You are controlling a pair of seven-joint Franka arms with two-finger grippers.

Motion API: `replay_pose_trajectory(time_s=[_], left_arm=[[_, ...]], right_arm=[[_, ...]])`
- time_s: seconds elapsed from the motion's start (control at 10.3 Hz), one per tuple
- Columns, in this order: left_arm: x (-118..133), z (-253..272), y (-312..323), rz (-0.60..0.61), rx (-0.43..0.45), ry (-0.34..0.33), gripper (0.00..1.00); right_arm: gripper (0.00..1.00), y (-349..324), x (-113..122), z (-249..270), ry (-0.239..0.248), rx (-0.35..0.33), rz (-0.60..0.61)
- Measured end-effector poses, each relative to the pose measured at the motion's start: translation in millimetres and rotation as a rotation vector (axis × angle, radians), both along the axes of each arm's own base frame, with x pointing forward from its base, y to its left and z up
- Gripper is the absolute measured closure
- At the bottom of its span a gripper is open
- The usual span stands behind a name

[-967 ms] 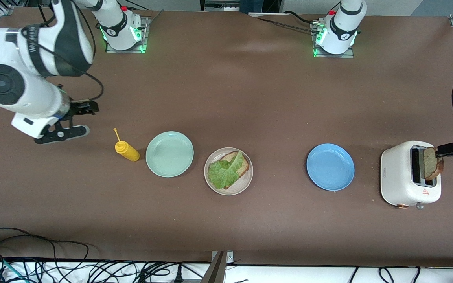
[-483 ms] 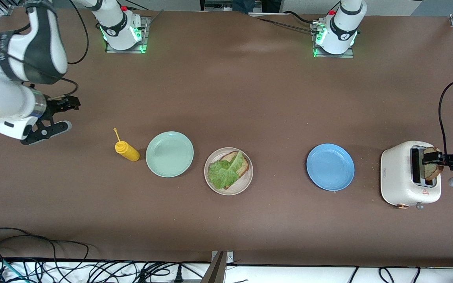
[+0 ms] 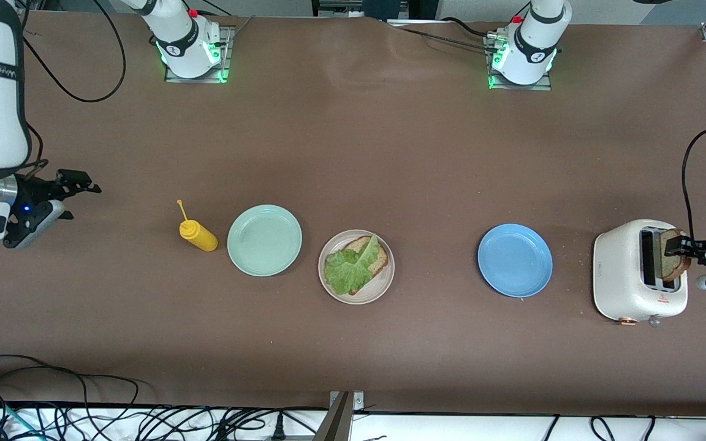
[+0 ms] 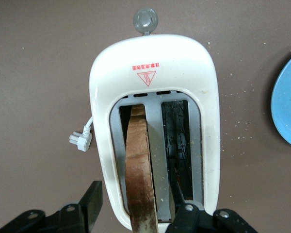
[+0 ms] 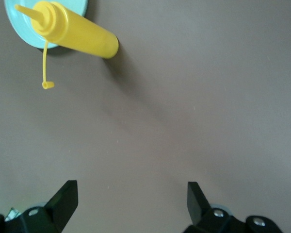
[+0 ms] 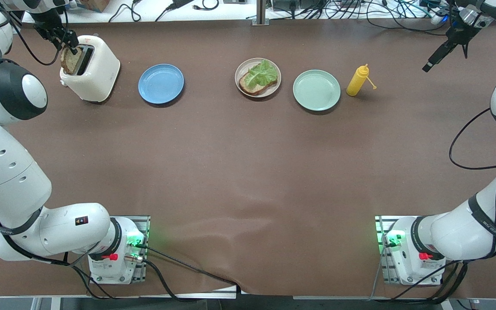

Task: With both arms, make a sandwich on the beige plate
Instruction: 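Grasp the yellow squeeze bottle with the right gripper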

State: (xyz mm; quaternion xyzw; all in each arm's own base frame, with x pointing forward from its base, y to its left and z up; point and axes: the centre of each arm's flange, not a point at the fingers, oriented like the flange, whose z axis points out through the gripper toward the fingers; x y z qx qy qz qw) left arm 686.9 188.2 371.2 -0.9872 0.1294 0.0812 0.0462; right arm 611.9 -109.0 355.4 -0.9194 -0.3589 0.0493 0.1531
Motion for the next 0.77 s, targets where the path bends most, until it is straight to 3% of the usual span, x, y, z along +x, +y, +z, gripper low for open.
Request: replay_pose_trajectory(time_s=[0.29, 0.39, 0.68, 0.77], left_arm=[[0, -3, 0, -0.001, -0.001, 0.004, 0.53], [0, -3, 0, -0.001, -0.001, 0.004, 0.68], [0, -4, 0, -0.001, -0.001, 0.005, 0.86], [0, -4, 0, -0.001, -0.001, 0.005, 0.87]], right_arm=[[0.01, 6, 12, -60, -0.100, 0.216, 0.104], [0.02, 8, 14, -78, -0.132, 0.277, 0.127], [0.02, 16, 17, -113, -0.227, 0.416, 0.201], [0.02, 19, 17, -121, -0.257, 0.462, 0.232]])
